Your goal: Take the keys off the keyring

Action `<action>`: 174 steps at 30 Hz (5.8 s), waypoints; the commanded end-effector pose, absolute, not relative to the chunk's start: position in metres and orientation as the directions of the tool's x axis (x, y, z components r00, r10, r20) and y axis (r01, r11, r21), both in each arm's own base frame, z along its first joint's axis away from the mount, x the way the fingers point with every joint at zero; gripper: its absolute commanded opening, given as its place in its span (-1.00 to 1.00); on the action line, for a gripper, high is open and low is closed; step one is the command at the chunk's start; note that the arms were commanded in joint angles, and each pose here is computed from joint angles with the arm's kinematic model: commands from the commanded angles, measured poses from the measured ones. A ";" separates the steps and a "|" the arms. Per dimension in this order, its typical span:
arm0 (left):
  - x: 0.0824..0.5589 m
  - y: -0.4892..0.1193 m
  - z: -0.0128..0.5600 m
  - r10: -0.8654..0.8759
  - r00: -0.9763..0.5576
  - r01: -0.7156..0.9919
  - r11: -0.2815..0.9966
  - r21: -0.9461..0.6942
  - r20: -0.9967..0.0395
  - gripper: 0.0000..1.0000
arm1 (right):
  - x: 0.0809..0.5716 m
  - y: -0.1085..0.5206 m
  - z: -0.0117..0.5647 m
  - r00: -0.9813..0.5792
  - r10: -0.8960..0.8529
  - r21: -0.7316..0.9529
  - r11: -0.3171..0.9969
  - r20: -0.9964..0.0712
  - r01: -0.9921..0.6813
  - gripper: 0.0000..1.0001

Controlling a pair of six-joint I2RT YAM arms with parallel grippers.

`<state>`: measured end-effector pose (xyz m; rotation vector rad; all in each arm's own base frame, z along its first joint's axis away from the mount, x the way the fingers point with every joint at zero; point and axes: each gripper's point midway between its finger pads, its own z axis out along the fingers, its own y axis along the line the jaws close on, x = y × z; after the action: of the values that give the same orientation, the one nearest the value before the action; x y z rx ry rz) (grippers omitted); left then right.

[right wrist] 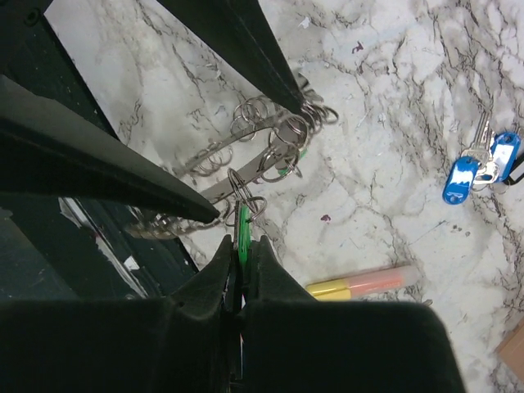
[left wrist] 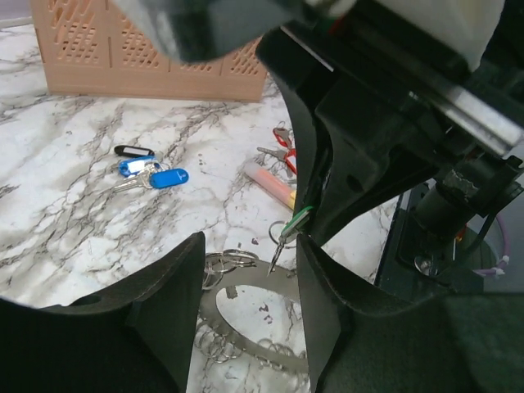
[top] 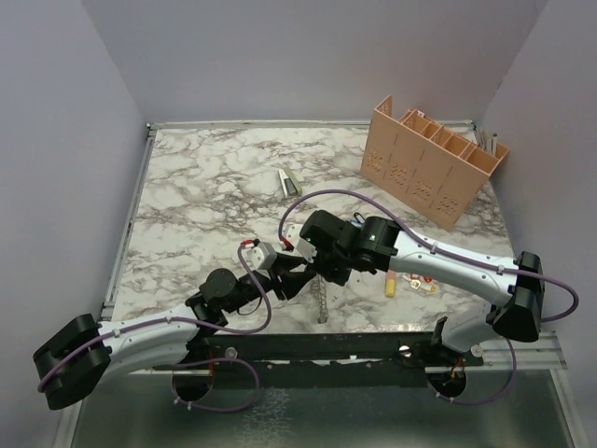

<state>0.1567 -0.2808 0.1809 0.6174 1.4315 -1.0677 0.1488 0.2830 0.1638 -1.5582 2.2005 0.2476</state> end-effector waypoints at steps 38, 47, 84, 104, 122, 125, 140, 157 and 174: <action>0.141 -0.301 0.177 -0.051 0.089 0.954 0.292 0.070 -0.995 -0.37 | 0.132 0.277 0.170 -0.218 -0.865 -0.049 0.269 -0.452 -0.962 -0.99; 0.140 -0.307 0.174 -0.021 0.125 0.963 0.242 0.116 -0.992 -0.43 | 0.128 0.275 0.169 -0.190 -0.873 -0.040 0.233 -0.449 -0.972 -0.99; 0.092 -0.315 0.190 -0.109 0.162 0.985 -0.038 0.167 -0.981 -1.00 | 0.133 0.248 0.145 -0.231 -0.817 0.015 0.263 -0.529 -0.965 -0.99; 0.079 -0.311 0.202 -0.193 0.138 0.985 -0.071 0.155 -0.971 -1.00 | 0.141 0.260 0.135 -0.165 -0.813 -0.018 0.211 -0.559 -0.977 -0.99; 0.121 -0.309 0.176 -0.089 0.100 0.985 0.150 0.086 -0.991 -0.52 | 0.131 0.264 0.180 -0.114 -0.761 -0.014 0.159 -0.639 -0.987 -0.99; 0.123 -0.310 0.178 -0.089 0.097 0.984 0.156 0.083 -0.991 -0.41 | 0.130 0.265 0.180 -0.112 -0.761 -0.008 0.152 -0.639 -0.988 -0.99; 0.133 -0.321 0.186 -0.087 0.036 0.984 0.179 0.020 -0.996 -0.18 | 0.134 0.270 0.181 -0.152 -0.768 0.013 0.184 -0.622 -0.983 -0.99; 0.135 -0.323 0.184 -0.047 -0.002 0.976 0.216 -0.012 -0.999 -0.21 | 0.140 0.267 0.179 -0.212 -0.769 0.012 0.257 -0.603 -0.966 -0.99; 0.136 -0.332 0.175 0.000 -0.009 0.980 0.199 -0.009 -1.000 -0.72 | 0.137 0.267 0.183 -0.231 -0.757 0.029 0.271 -0.612 -0.962 -0.99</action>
<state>0.1334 -0.3277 0.1744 1.0444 1.3019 -1.0812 0.1338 0.2631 0.1667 -1.5941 2.0811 0.5472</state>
